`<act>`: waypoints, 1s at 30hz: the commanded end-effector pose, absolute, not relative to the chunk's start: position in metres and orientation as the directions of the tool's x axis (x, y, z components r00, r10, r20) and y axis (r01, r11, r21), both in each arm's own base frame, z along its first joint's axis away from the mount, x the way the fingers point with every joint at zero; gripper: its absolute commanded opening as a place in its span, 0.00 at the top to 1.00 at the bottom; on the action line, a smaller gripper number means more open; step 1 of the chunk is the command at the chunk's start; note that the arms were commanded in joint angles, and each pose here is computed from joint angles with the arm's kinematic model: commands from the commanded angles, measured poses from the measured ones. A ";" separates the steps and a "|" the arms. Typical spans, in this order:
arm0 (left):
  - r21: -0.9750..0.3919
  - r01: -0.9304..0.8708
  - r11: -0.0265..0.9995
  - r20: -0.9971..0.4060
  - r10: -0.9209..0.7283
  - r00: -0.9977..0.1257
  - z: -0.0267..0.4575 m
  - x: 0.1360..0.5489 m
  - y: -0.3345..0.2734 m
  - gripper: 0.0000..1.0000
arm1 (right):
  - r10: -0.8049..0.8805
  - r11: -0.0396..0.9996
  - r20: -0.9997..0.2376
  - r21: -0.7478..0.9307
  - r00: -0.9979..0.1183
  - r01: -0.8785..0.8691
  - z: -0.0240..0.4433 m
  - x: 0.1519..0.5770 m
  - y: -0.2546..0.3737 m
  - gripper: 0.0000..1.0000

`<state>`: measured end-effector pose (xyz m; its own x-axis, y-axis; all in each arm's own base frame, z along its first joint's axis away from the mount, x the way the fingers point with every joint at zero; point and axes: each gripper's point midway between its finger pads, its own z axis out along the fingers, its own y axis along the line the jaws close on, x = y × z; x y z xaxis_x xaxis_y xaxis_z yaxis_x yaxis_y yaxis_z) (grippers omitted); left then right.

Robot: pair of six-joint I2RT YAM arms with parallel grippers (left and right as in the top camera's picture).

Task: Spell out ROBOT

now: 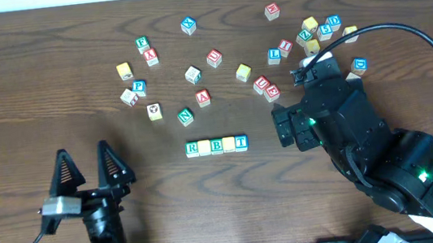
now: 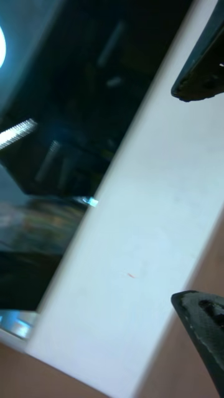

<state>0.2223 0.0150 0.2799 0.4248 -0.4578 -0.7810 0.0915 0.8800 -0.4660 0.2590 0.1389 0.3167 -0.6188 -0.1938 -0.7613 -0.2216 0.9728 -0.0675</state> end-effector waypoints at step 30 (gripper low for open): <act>-0.388 -0.187 0.903 -0.912 -0.405 -0.067 0.141 0.242 0.018 0.05 | -0.202 0.973 -0.766 -0.086 -0.610 -0.215 0.322 0.258 0.134 0.01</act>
